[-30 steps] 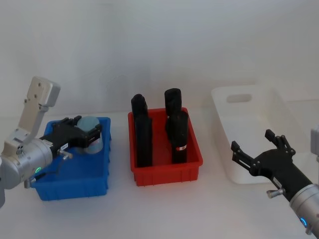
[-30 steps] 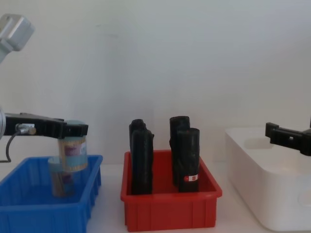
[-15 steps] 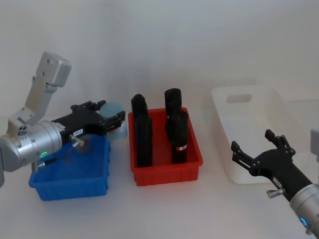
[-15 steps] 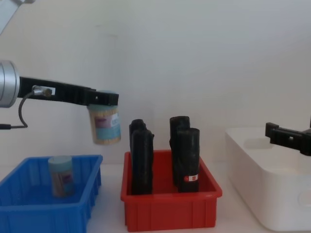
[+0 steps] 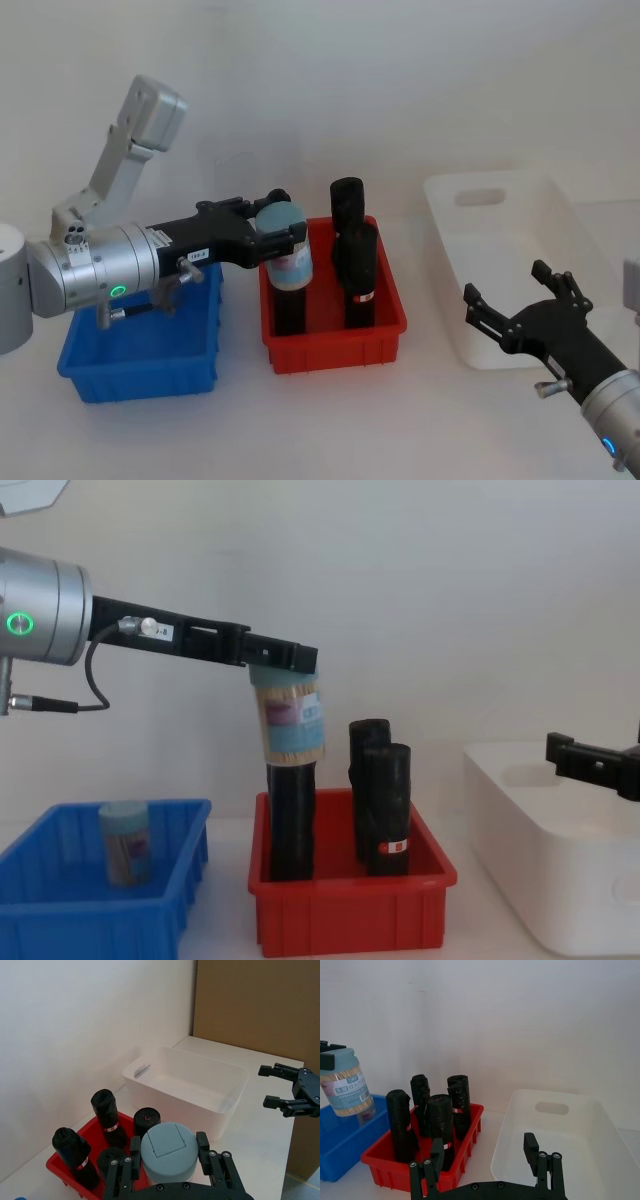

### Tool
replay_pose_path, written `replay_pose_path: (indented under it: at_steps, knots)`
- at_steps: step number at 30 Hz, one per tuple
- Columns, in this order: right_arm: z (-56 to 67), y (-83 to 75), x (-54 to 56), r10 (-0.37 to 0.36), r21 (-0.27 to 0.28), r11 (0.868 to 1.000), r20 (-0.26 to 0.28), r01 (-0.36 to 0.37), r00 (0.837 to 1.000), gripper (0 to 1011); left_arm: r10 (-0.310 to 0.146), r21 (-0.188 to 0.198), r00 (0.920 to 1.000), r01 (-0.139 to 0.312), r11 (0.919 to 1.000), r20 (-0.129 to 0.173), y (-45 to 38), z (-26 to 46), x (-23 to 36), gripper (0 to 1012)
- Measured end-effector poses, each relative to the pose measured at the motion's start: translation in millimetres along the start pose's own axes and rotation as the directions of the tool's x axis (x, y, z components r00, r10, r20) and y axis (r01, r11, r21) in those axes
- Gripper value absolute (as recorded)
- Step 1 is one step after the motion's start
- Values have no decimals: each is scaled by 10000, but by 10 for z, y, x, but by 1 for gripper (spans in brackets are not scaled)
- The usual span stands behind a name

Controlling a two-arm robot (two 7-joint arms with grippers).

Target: Pick the cotton swabs from the blue box and place them into the white box.

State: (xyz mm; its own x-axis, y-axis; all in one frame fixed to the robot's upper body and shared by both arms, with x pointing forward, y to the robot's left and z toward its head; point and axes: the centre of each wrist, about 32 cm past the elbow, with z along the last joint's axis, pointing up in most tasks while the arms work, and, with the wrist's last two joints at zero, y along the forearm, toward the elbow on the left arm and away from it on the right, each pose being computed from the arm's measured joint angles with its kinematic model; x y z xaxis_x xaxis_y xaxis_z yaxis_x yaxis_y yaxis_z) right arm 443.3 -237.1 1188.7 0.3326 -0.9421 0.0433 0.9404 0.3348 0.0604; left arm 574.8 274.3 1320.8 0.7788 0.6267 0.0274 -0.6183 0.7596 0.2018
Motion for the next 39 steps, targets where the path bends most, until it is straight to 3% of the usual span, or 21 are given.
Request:
replay_pose_path:
  at_steps: [12, 23, 30, 39]
  knots:
    - [5, 4, 2, 117, 13, 9999, 26, -117, 9999, 1001, -613, 85, 9981, 614, 9981, -75, -68, 83, -10, 669]
    - [61, 59, 10, 1086, 29, 9941, 320, -1087, 9936, 1001, -844, 124, 9964, 845, 9963, -106, -95, 115, -15, 669]
    - [121, 149, -3, 2006, -116, 9797, 625, -2003, 9777, 1001, -925, 132, 9956, 927, 9956, -116, -103, 126, -17, 669]
    - [222, 345, -48, 3323, -428, 9431, 1026, -3296, 9376, 1001, -970, 139, 9952, 971, 9952, -123, -108, 132, -17, 669]
